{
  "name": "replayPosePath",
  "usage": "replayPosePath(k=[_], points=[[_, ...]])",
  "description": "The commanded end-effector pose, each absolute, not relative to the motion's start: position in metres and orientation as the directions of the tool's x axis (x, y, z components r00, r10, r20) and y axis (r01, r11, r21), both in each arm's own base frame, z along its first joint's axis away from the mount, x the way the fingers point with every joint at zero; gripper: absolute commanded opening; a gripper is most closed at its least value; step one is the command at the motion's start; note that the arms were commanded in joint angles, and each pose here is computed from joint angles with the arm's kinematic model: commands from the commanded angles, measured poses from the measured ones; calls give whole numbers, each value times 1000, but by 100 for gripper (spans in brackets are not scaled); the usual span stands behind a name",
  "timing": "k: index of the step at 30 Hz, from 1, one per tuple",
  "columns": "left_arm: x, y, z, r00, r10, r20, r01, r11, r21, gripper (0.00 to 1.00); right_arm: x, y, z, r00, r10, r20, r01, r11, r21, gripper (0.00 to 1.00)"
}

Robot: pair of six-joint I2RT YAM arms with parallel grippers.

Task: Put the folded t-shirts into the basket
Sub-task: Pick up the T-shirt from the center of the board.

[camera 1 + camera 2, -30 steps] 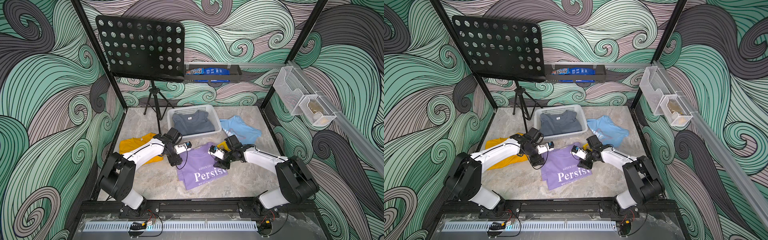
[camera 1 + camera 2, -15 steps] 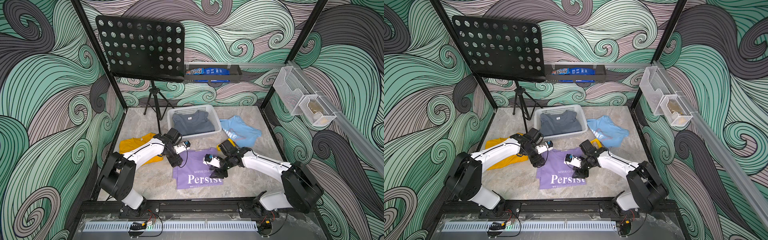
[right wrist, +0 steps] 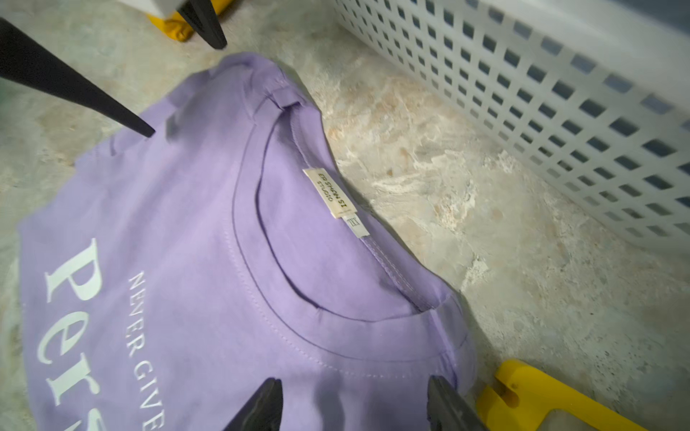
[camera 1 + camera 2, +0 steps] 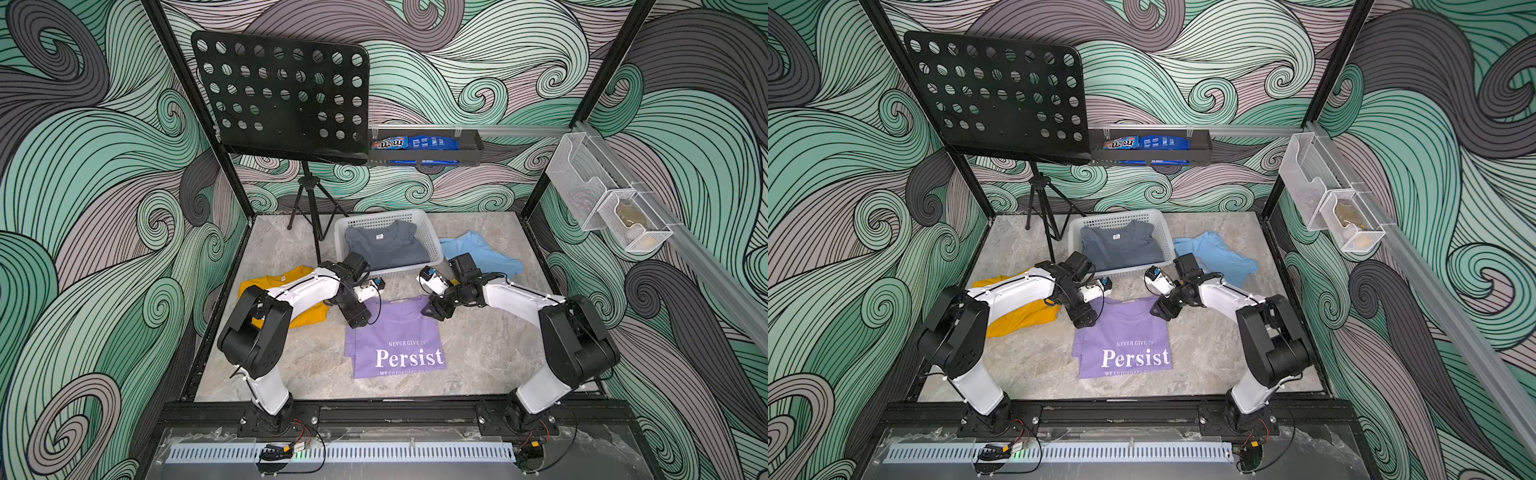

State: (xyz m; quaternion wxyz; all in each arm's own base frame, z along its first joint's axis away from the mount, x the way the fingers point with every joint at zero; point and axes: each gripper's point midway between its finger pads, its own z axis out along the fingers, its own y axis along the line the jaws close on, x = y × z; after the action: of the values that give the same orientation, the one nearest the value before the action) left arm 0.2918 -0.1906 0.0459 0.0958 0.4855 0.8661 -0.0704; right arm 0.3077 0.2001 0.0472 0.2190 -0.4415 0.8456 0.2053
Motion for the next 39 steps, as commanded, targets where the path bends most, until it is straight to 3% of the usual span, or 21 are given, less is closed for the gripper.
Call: replayPosePath(k=[1, 15, 21, 26, 31, 39], points=[[300, -189, 52, -511, 826, -237, 854, 520, -30, 87, 314, 207, 43, -512, -671, -536, -831, 545, 112, 67], [301, -195, 32, -543, 817, -192, 839, 535, -98, 90, 322, 198, 45, -522, -667, -531, -820, 565, 97, 75], [296, -195, 20, -547, 826, -138, 837, 534, -117, 85, 323, 193, 30, -525, -689, -499, -819, 568, 78, 76], [286, -190, 13, -550, 829, -104, 833, 535, -139, 69, 321, 191, 22, -528, -699, -482, -821, 565, 80, 76], [277, -184, 8, -547, 832, -92, 834, 533, -143, 44, 314, 191, 13, -531, -714, -456, -826, 557, 90, 76], [270, -178, 9, -543, 833, -102, 838, 531, -124, 22, 301, 195, -5, -536, -742, -403, -834, 539, 117, 75]])
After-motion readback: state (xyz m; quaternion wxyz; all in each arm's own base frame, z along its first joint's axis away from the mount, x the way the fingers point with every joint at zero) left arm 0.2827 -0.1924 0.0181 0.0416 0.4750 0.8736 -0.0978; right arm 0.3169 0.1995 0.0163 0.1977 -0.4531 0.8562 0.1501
